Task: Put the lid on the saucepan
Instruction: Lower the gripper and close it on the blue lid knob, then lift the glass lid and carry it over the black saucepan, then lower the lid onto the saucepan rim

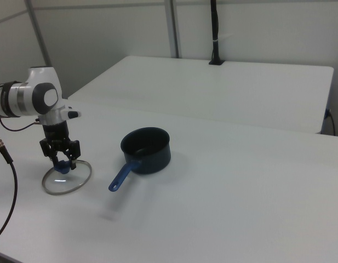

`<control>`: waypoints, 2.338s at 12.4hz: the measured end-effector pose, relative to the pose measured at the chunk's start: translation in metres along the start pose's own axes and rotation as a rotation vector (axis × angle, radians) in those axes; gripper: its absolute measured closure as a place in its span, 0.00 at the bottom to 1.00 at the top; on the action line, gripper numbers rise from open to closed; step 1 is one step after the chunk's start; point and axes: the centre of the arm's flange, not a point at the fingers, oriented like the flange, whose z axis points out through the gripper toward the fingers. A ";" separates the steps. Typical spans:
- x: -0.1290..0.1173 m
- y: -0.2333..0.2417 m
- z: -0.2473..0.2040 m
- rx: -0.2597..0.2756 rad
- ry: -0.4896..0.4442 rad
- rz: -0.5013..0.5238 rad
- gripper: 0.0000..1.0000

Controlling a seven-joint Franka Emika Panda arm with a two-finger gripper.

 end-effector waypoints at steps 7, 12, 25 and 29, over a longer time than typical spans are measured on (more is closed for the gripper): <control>-0.001 0.005 -0.005 -0.001 -0.003 0.002 0.34; -0.009 0.028 -0.063 0.006 0.031 0.037 0.34; 0.017 0.240 -0.137 0.082 0.114 0.401 0.34; 0.027 0.263 -0.128 0.088 0.110 0.511 0.34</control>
